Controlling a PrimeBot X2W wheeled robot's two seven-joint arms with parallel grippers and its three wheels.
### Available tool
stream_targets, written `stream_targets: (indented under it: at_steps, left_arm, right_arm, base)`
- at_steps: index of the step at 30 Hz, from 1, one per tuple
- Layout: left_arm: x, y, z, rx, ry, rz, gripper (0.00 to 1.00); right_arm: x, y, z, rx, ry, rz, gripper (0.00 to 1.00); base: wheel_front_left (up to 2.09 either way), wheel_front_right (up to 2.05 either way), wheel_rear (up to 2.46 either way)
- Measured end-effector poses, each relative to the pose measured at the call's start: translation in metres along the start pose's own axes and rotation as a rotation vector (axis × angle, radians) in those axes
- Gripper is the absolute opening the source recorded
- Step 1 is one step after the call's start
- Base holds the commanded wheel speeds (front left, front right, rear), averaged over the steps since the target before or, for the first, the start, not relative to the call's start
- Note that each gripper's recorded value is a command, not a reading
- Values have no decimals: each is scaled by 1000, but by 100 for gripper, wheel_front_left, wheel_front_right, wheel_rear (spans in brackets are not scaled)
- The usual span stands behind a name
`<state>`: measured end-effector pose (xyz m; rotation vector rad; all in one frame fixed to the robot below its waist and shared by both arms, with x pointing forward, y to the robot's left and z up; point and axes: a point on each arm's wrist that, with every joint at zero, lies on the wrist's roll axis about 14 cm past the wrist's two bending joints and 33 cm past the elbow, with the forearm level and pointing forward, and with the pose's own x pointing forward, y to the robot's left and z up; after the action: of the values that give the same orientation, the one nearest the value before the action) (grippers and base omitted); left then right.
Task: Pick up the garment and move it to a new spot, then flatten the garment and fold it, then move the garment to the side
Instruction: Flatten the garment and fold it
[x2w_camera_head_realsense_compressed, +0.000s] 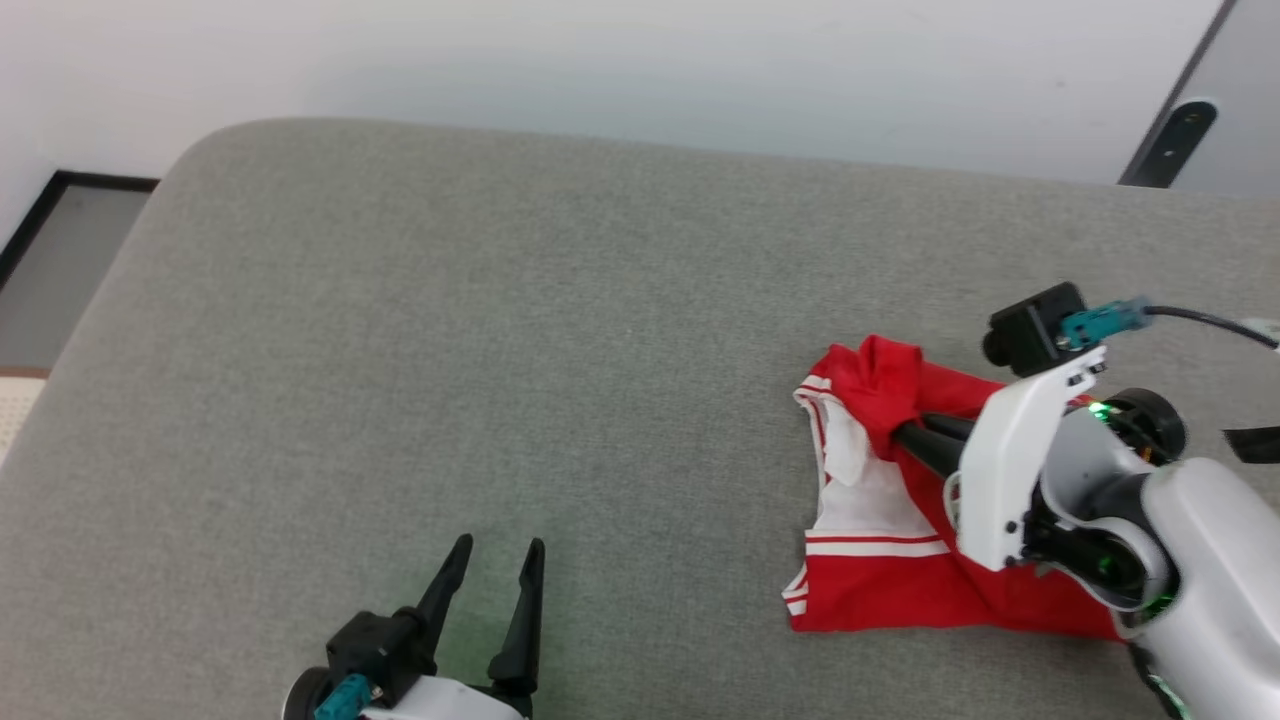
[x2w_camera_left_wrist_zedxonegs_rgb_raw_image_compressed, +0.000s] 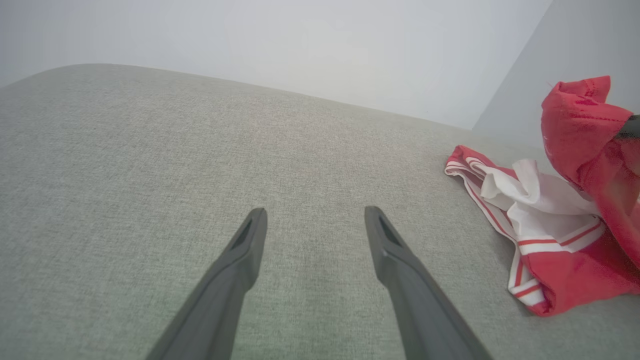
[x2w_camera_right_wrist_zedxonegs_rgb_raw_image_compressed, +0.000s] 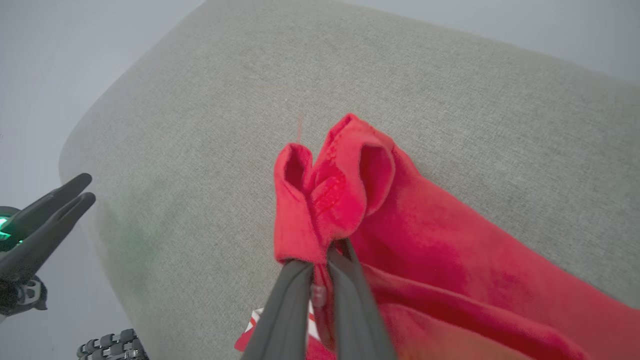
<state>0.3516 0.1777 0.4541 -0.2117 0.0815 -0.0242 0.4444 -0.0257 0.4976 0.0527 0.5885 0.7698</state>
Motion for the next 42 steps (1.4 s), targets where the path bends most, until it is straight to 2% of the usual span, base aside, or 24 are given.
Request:
stream_targets:
  at_steps: [5,6,9,17,23,27,33,42]
  left_arm:
    - [-1,4,-2,-7,6,15,100]
    - [-1,4,-2,-9,7,18,100]
    - [0,6,-3,-13,9,25,100]
    - [12,-10,-2,-18,4,-27,100]
    - [21,-28,-2,-24,6,-87,100]
    - [31,-42,1,-6,-3,-138,100]
    - [41,-51,5,12,-10,-177,100]
    - [31,-35,10,46,-21,-151,100]
  right_arm:
    - [18,4,-5,1,11,5,0]
    - [20,6,-8,4,13,9,5]
    - [22,11,-11,4,10,19,100]
    - [0,-3,1,36,-90,-25,100]
    - [-41,-39,8,48,-201,-144,100]
    - [-75,-74,-4,49,-250,-277,100]
    - [-118,-105,-19,56,-354,-432,100]
    - [-158,-109,-41,95,-505,-538,100]
  base:
    - [0,0,0]
    - [0,0,0]
    - [0,0,0]
    - [0,0,0]
    - [0,0,0]
    - [0,0,0]
    - [0,0,0]
    - [0,0,0]
